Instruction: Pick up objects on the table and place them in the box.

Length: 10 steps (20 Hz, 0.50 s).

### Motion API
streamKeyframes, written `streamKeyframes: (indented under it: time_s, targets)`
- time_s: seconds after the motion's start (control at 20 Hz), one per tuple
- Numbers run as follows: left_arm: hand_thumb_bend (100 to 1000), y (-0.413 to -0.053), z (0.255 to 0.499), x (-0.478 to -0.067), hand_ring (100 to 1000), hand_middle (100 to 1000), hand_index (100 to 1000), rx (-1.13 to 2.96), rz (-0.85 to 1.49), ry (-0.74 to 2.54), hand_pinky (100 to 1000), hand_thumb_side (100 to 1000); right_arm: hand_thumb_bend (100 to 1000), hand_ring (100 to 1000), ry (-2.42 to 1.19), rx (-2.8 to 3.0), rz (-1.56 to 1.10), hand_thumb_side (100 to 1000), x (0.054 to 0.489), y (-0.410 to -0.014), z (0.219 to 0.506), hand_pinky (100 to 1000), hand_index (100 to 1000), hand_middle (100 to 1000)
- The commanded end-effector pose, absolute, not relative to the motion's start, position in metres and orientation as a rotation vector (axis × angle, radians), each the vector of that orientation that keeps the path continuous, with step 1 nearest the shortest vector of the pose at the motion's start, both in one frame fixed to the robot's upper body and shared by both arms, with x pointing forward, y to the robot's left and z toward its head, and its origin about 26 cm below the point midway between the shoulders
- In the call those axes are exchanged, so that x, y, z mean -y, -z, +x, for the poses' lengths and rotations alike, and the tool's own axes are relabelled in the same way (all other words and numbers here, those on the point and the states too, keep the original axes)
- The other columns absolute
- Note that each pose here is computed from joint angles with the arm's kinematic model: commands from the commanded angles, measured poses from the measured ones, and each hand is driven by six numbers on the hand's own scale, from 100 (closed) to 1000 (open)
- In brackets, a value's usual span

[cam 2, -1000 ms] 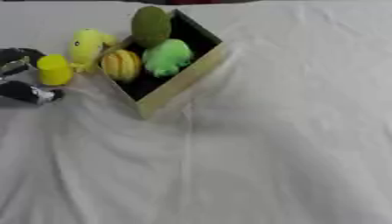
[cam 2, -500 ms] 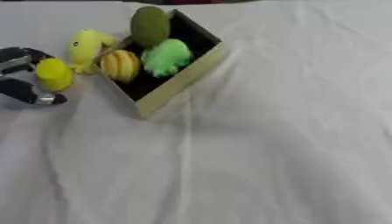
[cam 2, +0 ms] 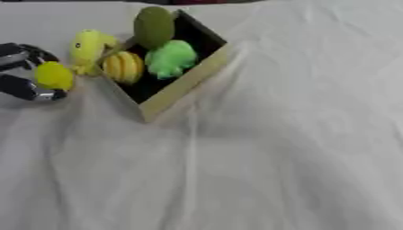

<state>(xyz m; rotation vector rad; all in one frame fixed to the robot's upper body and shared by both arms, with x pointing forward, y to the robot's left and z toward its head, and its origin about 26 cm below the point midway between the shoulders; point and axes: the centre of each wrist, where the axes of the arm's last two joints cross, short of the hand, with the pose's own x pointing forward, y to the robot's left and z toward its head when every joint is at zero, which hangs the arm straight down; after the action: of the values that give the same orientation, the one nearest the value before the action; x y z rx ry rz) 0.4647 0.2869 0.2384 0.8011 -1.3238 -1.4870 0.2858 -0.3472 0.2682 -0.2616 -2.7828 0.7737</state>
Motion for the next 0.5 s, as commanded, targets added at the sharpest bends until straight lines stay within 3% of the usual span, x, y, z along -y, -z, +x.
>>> streamKeyframes:
  time_s: [0.05,0.5]
  targets:
    - [348,-0.2559,0.4638,-0.2944,777,767,851,1.347,0.857,1.458,768,500,100,924,-0.805,2.796,-0.279,511,0.3467,-0.2757,0.2825,922,782,660]
    - [100,-0.2516,0.4654,-0.2896,676,661,758,1.333,0.854,1.502,684,254,100,924,-0.794,2.795,-0.279,515,0.3468,-0.275,0.2824,923,783,657]
